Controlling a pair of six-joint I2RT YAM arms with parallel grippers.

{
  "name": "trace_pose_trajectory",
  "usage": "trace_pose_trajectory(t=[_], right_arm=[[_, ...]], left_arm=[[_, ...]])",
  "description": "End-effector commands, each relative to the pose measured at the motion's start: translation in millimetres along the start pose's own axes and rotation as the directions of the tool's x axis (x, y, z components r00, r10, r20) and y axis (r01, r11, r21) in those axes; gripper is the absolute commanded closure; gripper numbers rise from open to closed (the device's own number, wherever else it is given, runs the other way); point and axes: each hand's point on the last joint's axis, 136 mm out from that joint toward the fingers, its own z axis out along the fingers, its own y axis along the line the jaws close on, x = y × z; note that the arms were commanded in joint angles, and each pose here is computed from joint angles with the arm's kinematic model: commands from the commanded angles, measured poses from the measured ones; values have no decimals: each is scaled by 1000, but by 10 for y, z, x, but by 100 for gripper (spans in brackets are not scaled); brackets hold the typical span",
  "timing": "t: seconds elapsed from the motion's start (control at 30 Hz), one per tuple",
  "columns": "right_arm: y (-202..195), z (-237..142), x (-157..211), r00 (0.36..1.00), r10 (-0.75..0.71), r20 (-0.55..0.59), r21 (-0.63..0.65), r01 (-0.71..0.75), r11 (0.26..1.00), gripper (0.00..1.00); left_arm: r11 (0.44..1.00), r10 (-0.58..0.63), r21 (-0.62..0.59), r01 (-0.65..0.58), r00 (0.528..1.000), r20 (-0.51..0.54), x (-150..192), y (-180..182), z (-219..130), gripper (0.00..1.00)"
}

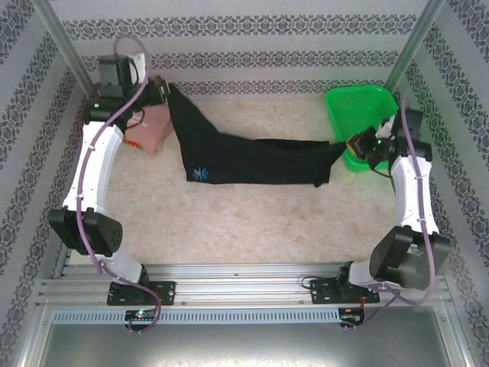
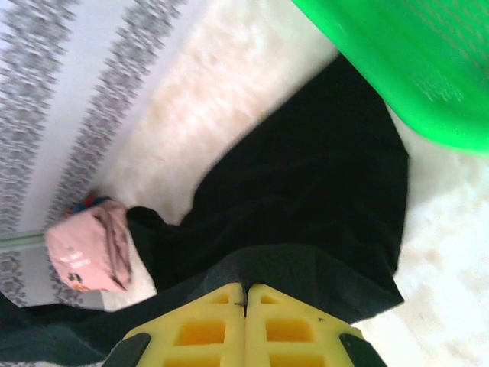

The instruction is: Fold and stack the t-shirts

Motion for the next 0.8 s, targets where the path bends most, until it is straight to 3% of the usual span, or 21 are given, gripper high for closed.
trace_pose_trajectory(t=[0.0, 0.1, 0.23, 0.4, 0.77], right_arm=[[167, -155, -55, 1000, -5, 27, -49, 7, 999, 100], [-41, -103, 178, 1000, 13, -15, -24, -13, 1000, 100], [-459, 34, 575, 995, 67, -76, 26, -65, 998, 100], [-838, 169, 935, 984, 124, -129, 71, -115, 991, 100], [-1004, 213, 1121, 976, 139, -166, 97, -124, 988, 100]], left_arm=[[984, 177, 16, -178, 983, 51, -92, -277, -310, 100], [988, 155, -15, -155, 988, 5, 510, -184, -400, 100], [990, -57, -132, 45, 994, -88, 1658, 205, -559, 100], [946, -250, -256, 197, 949, -194, 2851, 457, -742, 100], [868, -447, -368, 333, 846, -289, 3961, 592, -929, 98]])
